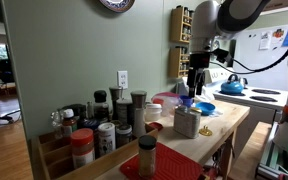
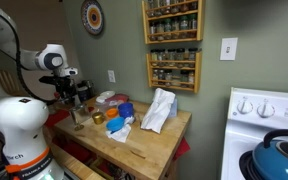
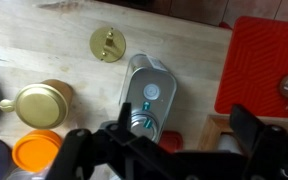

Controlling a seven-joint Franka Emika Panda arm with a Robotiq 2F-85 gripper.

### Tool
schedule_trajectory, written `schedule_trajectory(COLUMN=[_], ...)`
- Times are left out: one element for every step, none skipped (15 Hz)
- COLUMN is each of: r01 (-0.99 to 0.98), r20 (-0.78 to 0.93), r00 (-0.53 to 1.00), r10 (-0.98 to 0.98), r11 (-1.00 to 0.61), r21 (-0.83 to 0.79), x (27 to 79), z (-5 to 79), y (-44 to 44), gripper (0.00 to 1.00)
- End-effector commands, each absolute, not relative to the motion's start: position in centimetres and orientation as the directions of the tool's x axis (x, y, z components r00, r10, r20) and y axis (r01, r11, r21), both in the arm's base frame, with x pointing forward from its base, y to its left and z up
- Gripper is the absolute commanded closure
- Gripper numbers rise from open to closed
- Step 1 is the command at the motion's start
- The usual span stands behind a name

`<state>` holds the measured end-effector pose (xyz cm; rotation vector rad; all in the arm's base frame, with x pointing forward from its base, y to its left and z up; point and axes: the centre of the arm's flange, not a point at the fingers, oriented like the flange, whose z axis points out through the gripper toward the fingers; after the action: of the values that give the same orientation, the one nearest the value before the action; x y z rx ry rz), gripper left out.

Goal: Pick up the silver can and turn it ninety degrees anticlockwise, put the silver can back on the table

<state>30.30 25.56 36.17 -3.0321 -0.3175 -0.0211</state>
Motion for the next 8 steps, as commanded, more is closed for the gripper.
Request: schedule_trajectory(r01=[0.206, 0.206, 0.206, 0.206, 0.213, 0.217, 0.219, 0.212], r20=[0.017, 0.013, 0.013, 0.013, 0.025, 0.034, 0.046, 0.071], r00=[0.978, 0.979, 0.979, 0.979, 0.977, 0.976, 0.975, 0.976], r10=[0.206, 0.206, 0.206, 0.206, 0.211, 0.215, 0.215, 0.206], r11=[-0.974, -0.974, -0.974, -0.974, -0.973, -0.972, -0.971, -0.974], r21=[-0.090, -0.090, -0.090, -0.090, -0.089, -0.089, -0.096, -0.085], x=[30.3, 30.4, 30.4, 30.4, 30.8, 31.0, 31.2, 31.5], z=[35.9, 35.7, 35.7, 35.7, 34.6, 33.9, 33.4, 33.0], y=[25.6, 25.6, 25.6, 25.6, 25.6, 25.6, 25.8, 26.2], gripper=[0.00, 0.00, 0.00, 0.00, 0.00, 0.00, 0.00, 0.00])
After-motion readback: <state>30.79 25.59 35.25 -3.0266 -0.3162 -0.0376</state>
